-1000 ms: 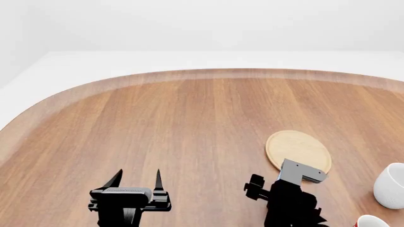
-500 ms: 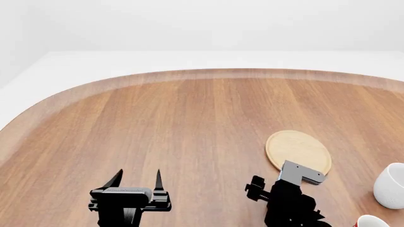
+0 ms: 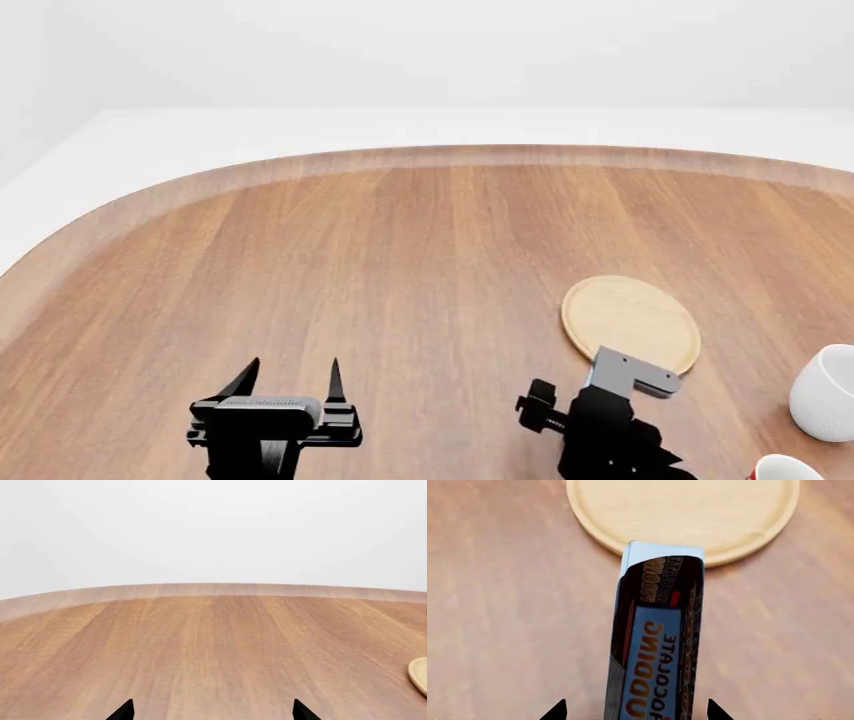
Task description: Put the chocolate pudding to the left of the plate.
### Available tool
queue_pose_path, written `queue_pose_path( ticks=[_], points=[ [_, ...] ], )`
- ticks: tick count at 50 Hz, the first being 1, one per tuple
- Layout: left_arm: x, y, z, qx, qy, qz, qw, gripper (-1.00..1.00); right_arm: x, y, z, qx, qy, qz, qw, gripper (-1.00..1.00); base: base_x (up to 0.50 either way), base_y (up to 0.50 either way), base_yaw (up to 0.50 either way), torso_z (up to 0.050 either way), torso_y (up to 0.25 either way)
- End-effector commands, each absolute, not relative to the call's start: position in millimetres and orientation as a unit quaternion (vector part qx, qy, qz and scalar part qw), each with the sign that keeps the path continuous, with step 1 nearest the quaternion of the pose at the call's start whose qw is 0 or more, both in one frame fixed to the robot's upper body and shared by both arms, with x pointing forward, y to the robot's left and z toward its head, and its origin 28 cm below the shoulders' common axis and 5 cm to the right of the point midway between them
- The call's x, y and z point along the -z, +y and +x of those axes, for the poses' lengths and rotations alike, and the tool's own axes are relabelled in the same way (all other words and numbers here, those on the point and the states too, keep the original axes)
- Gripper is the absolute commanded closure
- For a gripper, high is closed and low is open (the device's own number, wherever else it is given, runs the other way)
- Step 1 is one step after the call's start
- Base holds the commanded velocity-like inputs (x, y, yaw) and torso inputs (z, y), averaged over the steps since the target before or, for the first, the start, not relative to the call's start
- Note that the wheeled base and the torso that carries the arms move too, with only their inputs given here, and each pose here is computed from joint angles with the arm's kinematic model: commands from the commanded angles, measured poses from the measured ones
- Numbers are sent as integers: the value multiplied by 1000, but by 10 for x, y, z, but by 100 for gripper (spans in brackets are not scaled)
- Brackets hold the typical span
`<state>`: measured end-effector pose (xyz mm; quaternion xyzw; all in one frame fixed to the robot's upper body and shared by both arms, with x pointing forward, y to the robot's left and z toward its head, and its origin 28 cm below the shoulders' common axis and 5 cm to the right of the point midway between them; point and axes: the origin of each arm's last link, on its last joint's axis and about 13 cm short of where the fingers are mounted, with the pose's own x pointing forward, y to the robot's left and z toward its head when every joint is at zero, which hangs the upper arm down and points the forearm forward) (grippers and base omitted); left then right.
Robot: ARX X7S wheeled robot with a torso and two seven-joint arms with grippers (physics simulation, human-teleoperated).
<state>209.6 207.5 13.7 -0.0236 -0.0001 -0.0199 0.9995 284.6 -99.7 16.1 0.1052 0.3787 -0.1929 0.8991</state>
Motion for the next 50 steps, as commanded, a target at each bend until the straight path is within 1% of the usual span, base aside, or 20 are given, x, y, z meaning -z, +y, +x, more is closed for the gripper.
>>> queue_pose_path(
  ticks=[1,19,27,38,43,50],
  points=[
    [-137,2075,2096,20,0,-24,1000,-100,-138,-1011,2847,193,384,120,895,100,0,0,0,0,0],
    [-134,2071,2093,21,0,-23,1000,-100,-171,-1014,2822,200,379,123,895,100,0,0,0,0,0],
    [-139,2072,2094,22,0,-23,1000,-100,-274,-995,2667,190,370,123,901,100,0,0,0,0,0],
    [-141,2074,2078,22,-4,-23,999,-100,-490,-946,2467,159,343,110,919,100,0,0,0,0,0],
    [-152,2079,2078,20,6,-20,1000,-100,-607,-919,2401,136,328,88,931,100,0,0,0,0,0],
    [-333,2116,2097,22,30,-28,999,-100,-801,-873,2362,103,306,53,945,100,0,0,0,0,0]
  ],
)
